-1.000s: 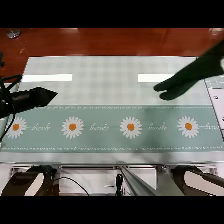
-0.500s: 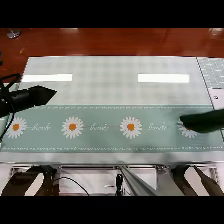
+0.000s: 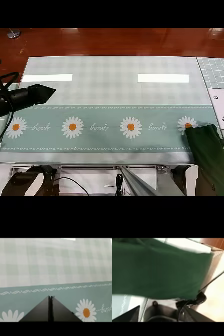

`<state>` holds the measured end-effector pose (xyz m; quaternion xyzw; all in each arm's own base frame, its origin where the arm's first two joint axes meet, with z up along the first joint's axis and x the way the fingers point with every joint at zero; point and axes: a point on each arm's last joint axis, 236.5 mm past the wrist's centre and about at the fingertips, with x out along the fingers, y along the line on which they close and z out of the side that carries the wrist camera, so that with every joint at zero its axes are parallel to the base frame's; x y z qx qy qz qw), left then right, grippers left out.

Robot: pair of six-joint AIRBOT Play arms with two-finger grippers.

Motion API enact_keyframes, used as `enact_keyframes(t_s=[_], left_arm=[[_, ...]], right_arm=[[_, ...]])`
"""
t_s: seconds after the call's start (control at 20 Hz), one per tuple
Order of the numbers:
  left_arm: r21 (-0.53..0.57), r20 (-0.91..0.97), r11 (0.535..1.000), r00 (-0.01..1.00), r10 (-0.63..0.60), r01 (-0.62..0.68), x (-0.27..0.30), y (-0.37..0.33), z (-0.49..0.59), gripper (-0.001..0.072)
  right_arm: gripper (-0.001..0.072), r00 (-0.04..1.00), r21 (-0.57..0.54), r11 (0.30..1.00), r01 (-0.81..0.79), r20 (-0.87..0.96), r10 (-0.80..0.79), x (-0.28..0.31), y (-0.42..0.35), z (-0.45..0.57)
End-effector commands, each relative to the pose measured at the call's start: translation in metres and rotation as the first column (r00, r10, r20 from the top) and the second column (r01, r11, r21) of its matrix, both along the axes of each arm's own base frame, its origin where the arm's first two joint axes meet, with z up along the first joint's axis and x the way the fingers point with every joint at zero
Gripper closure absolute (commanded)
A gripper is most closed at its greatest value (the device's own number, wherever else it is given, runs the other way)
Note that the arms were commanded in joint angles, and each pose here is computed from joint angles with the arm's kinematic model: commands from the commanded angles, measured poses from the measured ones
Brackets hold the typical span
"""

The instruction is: Fold the shirts.

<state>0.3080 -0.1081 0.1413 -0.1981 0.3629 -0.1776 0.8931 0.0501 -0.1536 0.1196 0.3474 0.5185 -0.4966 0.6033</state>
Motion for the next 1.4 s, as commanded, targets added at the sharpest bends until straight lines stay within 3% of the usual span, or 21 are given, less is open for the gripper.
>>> enact_keyframes(t_s=[0.0, 0.05, 0.1, 0.15, 0.2, 0.35, 0.45, 0.55, 0.6, 0.65, 0.75, 0.85, 0.95, 1.15, 1.35], left_arm=[[-0.014, 0.050, 1.000, 0.998, 0.026, -0.025, 0.009, 0.002, 0.010, 0.0686], [-0.040, 0.087, 0.999, 0.996, 0.030, -0.026, 0.015, 0.000, 0.018, 0.0686], [-0.076, 0.121, 0.997, 0.992, 0.024, -0.015, 0.022, -0.006, 0.029, 0.0686], [-0.107, 0.150, 0.994, 0.989, -0.012, 0.028, 0.030, -0.016, 0.042, 0.0686], [-0.135, 0.163, 0.987, 0.984, -0.067, 0.089, 0.037, -0.030, 0.057, 0.0687], [-0.135, 0.199, 0.938, 0.936, -0.290, 0.319, 0.055, -0.089, 0.115, 0.0687], [-0.097, 0.232, 0.889, 0.879, -0.417, 0.447, 0.059, -0.131, 0.144, 0.0687], [-0.017, 0.156, 0.886, 0.876, -0.456, 0.464, 0.063, -0.151, 0.130, 0.0688], [0.032, 0.074, 0.907, 0.904, -0.420, 0.419, 0.067, -0.145, 0.107, 0.0687], [0.103, 0.000, 0.917, 0.922, -0.388, 0.386, 0.069, -0.133, 0.080, 0.0687], [0.225, -0.148, 0.910, 0.935, -0.321, 0.348, 0.067, -0.105, 0.020, 0.0685], [0.280, -0.275, 0.897, 0.924, -0.267, 0.343, 0.059, -0.080, -0.037, 0.0686], [0.280, -0.356, 0.903, 0.909, -0.218, 0.326, 0.053, -0.060, -0.074, 0.0686], [0.284, -0.379, 0.914, 0.909, -0.172, 0.291, 0.057, -0.040, -0.089, 0.0685], [0.304, -0.388, 0.893, 0.899, -0.200, 0.330, 0.053, -0.035, -0.091, 0.0685]], right_arm=[[0.0158, 0.983, -0.048, 0.993, -0.107, 0.147, 0.113, 0.042, -0.016, 0.003], [0.0318, 0.941, -0.062, 0.985, -0.163, 0.289, 0.174, 0.081, -0.015, 0.016], [0.0432, 0.865, -0.063, 0.974, -0.216, 0.450, 0.221, 0.124, -0.008, 0.033], [0.0623, 0.754, -0.078, 0.951, -0.300, 0.591, 0.286, 0.166, 0.006, 0.054], [0.0689, 0.616, -0.121, 0.915, -0.385, 0.705, 0.352, 0.206, 0.023, 0.079], [0.0690, 0.283, -0.265, 0.762, -0.590, 0.817, 0.503, 0.295, 0.105, 0.133], [0.0690, 0.113, -0.361, 0.570, -0.738, 0.766, 0.633, 0.330, 0.190, 0.132], [0.0689, 0.017, -0.402, 0.337, -0.852, 0.621, 0.783, 0.340, 0.259, 0.089], [0.0689, 0.008, -0.386, 0.238, -0.891, 0.511, 0.859, 0.342, 0.276, 0.054], [0.0689, 0.041, -0.339, 0.194, -0.921, 0.411, 0.911, 0.341, 0.280, 0.019], [0.0689, 0.124, -0.213, 0.168, -0.963, 0.204, 0.971, 0.332, 0.265, -0.048], [0.0689, 0.199, -0.086, 0.203, -0.975, 0.058, 0.978, 0.321, 0.237, -0.090], [0.0689, 0.235, -0.032, 0.235, -0.971, 0.001, 0.972, 0.318, 0.218, -0.108], [0.0689, 0.260, -0.066, 0.261, -0.963, 0.026, 0.965, 0.330, 0.214, -0.107], [0.0689, 0.263, -0.063, 0.264, -0.962, 0.032, 0.964, 0.329, 0.215, -0.107]])
